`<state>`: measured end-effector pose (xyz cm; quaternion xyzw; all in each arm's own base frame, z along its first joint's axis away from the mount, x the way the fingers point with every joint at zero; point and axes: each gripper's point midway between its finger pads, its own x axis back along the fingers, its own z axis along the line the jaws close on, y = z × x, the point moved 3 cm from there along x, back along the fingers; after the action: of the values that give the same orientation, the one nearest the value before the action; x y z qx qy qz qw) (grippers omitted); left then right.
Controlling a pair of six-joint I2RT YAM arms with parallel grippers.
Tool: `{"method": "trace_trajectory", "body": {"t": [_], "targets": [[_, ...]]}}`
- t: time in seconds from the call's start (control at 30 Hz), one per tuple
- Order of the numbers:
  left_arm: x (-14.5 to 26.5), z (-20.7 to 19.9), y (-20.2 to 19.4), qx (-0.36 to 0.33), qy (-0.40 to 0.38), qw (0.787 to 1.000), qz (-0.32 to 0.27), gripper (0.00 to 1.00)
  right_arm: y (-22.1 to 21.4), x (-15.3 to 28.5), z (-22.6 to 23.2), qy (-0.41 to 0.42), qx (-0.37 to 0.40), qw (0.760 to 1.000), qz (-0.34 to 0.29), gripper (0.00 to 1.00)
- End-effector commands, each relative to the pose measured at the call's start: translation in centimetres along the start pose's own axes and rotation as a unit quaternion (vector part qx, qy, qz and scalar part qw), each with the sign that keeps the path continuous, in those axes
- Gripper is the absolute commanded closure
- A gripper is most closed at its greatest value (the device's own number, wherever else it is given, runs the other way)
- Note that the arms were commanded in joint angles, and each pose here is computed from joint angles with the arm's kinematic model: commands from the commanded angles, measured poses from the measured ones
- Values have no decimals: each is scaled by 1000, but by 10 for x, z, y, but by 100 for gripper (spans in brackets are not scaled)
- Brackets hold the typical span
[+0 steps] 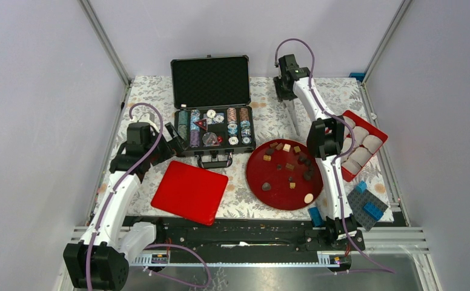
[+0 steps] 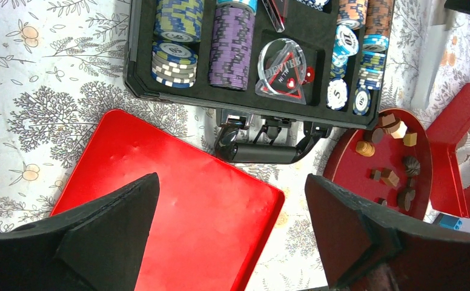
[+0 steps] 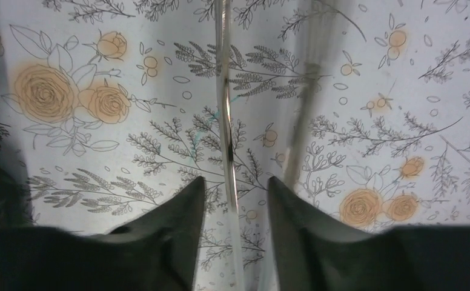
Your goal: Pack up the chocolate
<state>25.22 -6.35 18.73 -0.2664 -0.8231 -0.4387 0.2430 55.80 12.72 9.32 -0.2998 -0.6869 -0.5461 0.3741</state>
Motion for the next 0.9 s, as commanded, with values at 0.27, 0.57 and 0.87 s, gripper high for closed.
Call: {"method": "trace_trajectory", "body": {"t": [0.27, 0.57, 0.87], "targets": [[-7, -2, 11, 0, 7, 1000, -13, 1, 3, 13, -2, 6, -34, 999, -41, 6], [-10, -3, 13, -1, 5, 1000, -9, 1, -44, -4, -12, 6, -33, 999, -12, 3], [-11, -5, 15, -4, 0, 1000, -11, 1, -49, -20, -15, 7, -47, 999, -17, 24]]}}
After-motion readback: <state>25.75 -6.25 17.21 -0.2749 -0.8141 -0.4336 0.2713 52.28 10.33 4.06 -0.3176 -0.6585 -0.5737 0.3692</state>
